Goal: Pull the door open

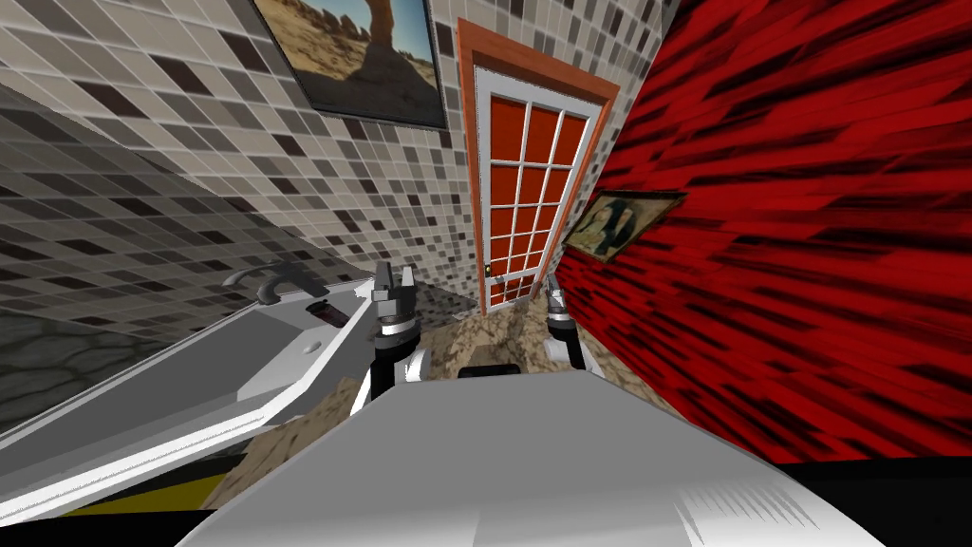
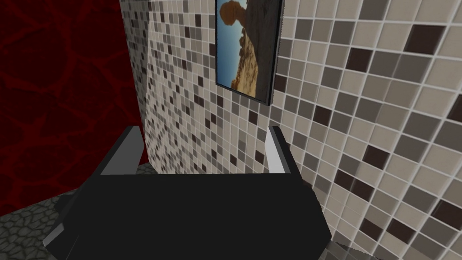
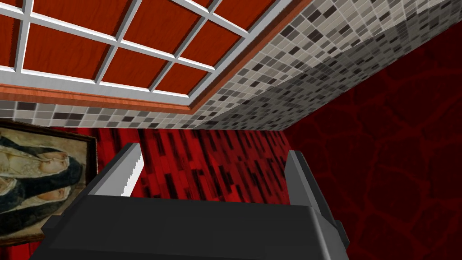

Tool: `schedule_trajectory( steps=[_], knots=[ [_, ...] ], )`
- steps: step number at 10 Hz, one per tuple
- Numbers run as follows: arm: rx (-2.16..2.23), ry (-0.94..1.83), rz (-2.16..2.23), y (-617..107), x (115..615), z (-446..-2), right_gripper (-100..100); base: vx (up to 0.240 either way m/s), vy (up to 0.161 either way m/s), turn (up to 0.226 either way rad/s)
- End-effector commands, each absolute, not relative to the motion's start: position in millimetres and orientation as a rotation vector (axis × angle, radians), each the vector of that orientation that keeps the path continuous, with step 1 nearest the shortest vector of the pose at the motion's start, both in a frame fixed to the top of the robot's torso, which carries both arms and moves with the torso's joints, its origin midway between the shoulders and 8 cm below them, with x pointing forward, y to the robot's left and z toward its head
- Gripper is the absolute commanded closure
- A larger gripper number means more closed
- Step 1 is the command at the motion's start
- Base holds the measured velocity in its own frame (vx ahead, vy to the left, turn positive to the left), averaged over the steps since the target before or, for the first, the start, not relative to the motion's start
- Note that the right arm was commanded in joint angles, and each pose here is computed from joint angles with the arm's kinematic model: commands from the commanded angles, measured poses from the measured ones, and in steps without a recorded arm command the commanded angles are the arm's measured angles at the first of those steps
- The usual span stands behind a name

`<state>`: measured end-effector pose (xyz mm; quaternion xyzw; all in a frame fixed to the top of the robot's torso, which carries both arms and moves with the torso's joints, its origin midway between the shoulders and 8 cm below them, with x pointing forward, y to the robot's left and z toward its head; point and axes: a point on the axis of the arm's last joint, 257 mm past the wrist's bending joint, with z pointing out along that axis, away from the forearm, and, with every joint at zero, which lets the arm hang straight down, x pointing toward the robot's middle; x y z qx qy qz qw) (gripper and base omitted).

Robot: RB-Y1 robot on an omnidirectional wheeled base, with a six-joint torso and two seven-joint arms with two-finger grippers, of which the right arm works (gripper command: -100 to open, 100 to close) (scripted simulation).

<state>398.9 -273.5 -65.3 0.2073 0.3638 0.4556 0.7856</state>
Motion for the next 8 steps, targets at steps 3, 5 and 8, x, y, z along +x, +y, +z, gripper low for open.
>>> schedule_trajectory(
  steps=[3,5,8],
  knots=[
    [0.404,0.876,0.889,-270,413,-100,-100,0.1,0.055,-0.005],
    [0.376,0.923,0.84,-268,419,-117,-100,0.102,0.052,-0.005],
    [0.35,0.976,0.79,-266,426,-139,-100,0.064,0.034,-0.003]
  ],
)
